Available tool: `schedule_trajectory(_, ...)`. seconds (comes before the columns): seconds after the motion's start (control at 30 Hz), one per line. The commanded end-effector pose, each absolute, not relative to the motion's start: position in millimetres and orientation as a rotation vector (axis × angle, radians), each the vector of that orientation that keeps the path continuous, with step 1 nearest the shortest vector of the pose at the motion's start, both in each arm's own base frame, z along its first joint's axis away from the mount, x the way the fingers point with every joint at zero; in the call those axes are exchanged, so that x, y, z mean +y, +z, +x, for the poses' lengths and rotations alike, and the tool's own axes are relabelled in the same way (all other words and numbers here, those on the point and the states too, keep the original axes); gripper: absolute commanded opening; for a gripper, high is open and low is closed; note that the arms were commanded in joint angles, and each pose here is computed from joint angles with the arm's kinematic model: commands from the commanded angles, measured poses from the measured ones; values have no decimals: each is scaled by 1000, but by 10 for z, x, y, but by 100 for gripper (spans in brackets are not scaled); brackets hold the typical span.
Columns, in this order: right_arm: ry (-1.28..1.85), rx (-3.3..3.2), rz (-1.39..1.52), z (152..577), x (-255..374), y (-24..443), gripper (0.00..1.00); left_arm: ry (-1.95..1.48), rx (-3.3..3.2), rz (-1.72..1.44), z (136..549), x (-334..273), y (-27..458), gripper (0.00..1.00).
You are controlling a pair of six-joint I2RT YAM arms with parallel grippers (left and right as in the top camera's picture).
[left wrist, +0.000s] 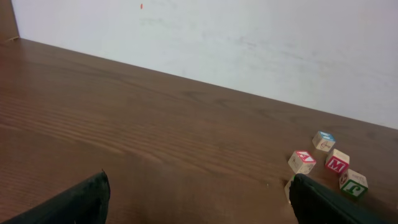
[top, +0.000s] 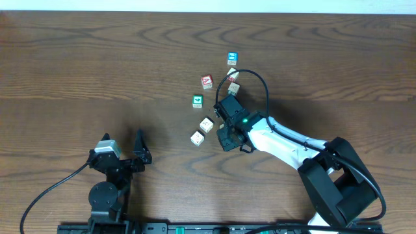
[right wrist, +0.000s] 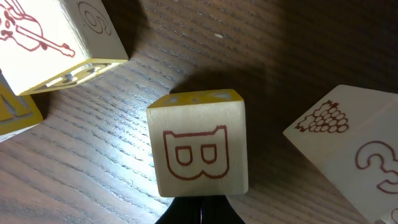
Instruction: Lift 5 blocks
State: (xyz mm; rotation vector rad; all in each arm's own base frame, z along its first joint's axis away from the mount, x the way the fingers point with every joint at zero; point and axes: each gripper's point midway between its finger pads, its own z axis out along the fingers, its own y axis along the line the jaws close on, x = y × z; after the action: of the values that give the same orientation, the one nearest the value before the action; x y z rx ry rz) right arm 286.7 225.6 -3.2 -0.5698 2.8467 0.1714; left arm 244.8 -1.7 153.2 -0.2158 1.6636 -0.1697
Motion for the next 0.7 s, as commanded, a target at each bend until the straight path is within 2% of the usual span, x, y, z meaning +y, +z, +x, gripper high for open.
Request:
schedule_trajectory(0.0, 132, 2901, -558, 2783, 2163, -174, 1, -144, 1717, -222, 2436, 11, 1359, 92)
schedule_trajectory(0.23, 318, 2927, -599, 2555, 2314, 113, 1, -131, 1710, -232, 2437, 37, 1372, 93)
schedule_trajectory(0.47, 407, 2739, -571, 2577, 2289, 910, 1, -133, 1646, -287, 2449, 104, 1507, 92)
schedule_trajectory(0.6, 376, 2601, -486, 2654, 2066, 1406, 11, -174, 1657, -256, 2449, 24, 1549, 92)
schedule_trajectory(0.67, 343, 2550, -415, 2708, 1879, 1597, 11, -164, 1678, -264, 2461, 37, 1560, 92)
